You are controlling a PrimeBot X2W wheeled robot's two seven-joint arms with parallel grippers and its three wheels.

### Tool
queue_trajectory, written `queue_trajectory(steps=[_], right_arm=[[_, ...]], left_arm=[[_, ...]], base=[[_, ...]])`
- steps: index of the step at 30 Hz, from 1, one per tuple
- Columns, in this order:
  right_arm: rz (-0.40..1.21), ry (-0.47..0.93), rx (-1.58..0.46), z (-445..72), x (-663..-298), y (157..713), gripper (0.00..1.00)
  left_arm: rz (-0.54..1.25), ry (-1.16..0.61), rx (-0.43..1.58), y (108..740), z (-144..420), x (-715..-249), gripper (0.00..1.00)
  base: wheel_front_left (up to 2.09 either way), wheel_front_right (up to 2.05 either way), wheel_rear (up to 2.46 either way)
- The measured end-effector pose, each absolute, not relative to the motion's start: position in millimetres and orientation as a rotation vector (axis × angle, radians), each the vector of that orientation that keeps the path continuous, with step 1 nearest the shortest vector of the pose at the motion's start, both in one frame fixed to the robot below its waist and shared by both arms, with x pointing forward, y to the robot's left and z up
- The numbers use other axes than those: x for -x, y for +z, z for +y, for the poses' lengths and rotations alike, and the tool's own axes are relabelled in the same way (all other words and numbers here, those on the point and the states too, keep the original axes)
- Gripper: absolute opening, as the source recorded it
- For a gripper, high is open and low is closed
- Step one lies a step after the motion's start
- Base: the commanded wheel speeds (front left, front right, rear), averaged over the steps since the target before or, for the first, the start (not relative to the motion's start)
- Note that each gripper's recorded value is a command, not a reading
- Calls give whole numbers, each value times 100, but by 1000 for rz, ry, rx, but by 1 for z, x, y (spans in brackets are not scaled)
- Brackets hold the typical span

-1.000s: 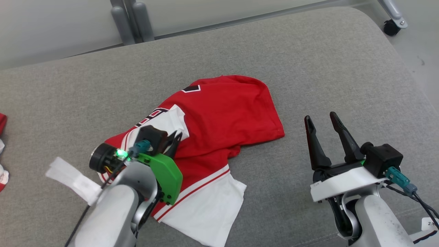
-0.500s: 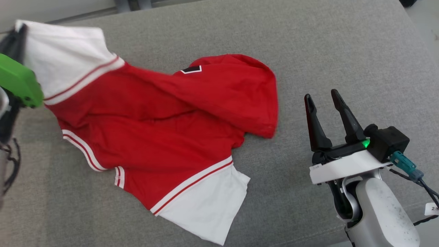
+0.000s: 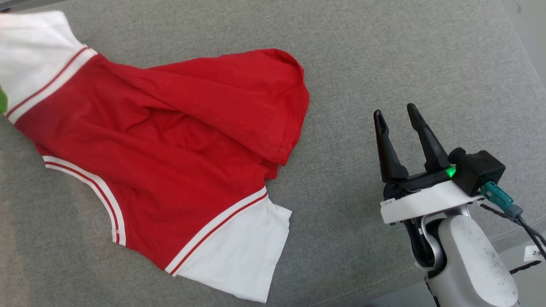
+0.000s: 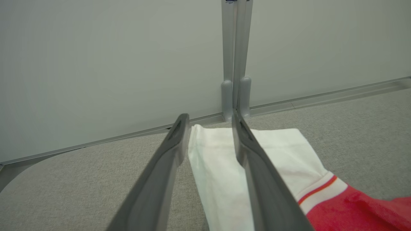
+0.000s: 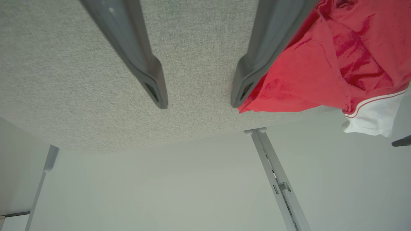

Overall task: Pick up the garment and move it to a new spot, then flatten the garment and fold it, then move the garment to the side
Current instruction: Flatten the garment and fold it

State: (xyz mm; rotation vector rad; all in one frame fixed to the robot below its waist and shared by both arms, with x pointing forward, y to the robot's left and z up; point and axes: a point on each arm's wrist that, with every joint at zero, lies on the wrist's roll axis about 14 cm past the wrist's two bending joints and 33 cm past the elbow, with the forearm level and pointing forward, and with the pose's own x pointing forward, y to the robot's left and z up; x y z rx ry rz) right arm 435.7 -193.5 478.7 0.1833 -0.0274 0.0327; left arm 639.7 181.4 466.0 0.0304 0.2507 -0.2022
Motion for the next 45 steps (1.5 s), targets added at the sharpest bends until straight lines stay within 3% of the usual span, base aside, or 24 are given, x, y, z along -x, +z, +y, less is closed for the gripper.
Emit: queue_trajectory(steps=[12,25,31,45], right_arm=[[-25,64,-196,-183,-407,486,100],[-88,167,-220,-151,-397,512,100],[-73,213,-225,-138,-399,509,100],[399,398,-251,-72,-421,438,100]], left_arm=[[99,-316,41,491,144,-571,100],[-45,-125,195,512,161,-436,100],[-56,-110,221,513,154,-401,100],[-28,-82,255,502,158,-379,100]], base=[[0,0,0],[0,0,0],[0,0,0],[0,0,0]])
